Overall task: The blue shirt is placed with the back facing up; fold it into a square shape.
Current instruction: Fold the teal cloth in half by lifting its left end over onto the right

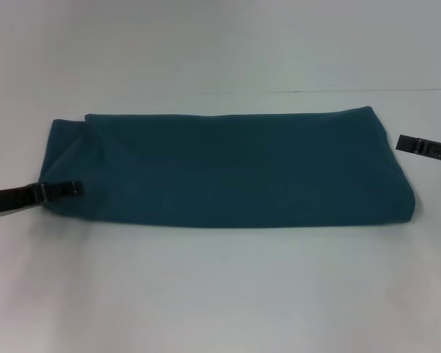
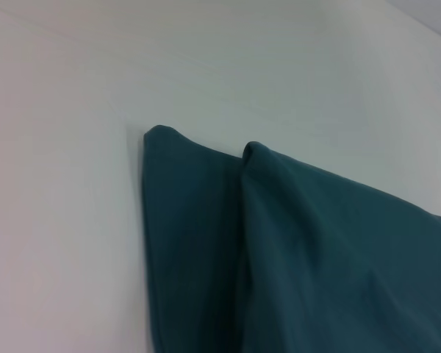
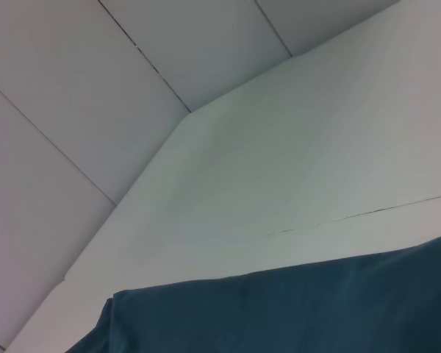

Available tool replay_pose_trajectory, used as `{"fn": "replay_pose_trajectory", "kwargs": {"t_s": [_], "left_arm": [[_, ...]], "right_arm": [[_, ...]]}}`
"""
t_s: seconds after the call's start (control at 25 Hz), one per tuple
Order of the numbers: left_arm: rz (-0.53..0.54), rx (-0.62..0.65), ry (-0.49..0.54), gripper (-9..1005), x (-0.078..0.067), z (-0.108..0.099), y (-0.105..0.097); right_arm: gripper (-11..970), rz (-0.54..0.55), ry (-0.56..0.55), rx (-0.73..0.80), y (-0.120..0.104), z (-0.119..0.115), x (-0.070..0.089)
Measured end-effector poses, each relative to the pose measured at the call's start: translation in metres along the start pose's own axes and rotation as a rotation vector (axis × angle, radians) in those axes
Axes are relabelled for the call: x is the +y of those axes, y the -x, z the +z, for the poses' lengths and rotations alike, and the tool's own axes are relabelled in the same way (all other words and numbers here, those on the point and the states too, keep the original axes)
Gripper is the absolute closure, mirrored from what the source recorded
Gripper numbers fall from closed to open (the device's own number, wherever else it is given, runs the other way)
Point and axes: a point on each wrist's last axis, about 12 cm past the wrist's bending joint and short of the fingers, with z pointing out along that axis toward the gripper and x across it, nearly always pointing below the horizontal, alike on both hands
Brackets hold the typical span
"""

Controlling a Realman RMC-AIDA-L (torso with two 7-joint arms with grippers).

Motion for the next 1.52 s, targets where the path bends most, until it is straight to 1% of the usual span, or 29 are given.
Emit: {"fn": "replay_pose_trajectory", "kwargs": {"t_s": [0.28, 0.52, 0.72, 0.96, 1.2, 1.4, 1.48, 1.52], "left_arm": [[-0.011, -0.027, 0.042, 192, 0.009, -0.004, -0.002], [-0.011, -0.027, 0.051, 399, 0.011, -0.004, -0.003], [-0.009, -0.025, 0.052, 645, 0.011, -0.004, -0.003], [-0.014, -0.030, 0.061, 871, 0.014, -0.007, -0.005], [-0.040, -0.059, 0.084, 976, 0.023, -0.015, -0.005], [-0.068, -0.092, 0.125, 975, 0.038, -0.030, -0.009], [-0.090, -0.111, 0.154, 975, 0.049, -0.041, -0.013], [-0.093, -0.116, 0.160, 975, 0.050, -0.043, -0.013]], "right_arm": [[180, -0.002, 0.003, 0.000, 0.000, 0.000, 0.000], [180, -0.003, 0.007, 0.001, -0.001, 0.000, 0.001], [181, -0.003, 0.008, 0.001, -0.001, 0.001, 0.001], [180, -0.003, 0.007, 0.001, -0.002, 0.000, 0.001], [180, 0.001, 0.011, 0.000, -0.004, 0.003, 0.002], [181, -0.001, 0.022, -0.003, -0.003, 0.010, 0.006], [181, -0.003, 0.026, -0.003, -0.002, 0.014, 0.008], [181, -0.005, 0.029, -0.003, -0.001, 0.016, 0.009]]}}
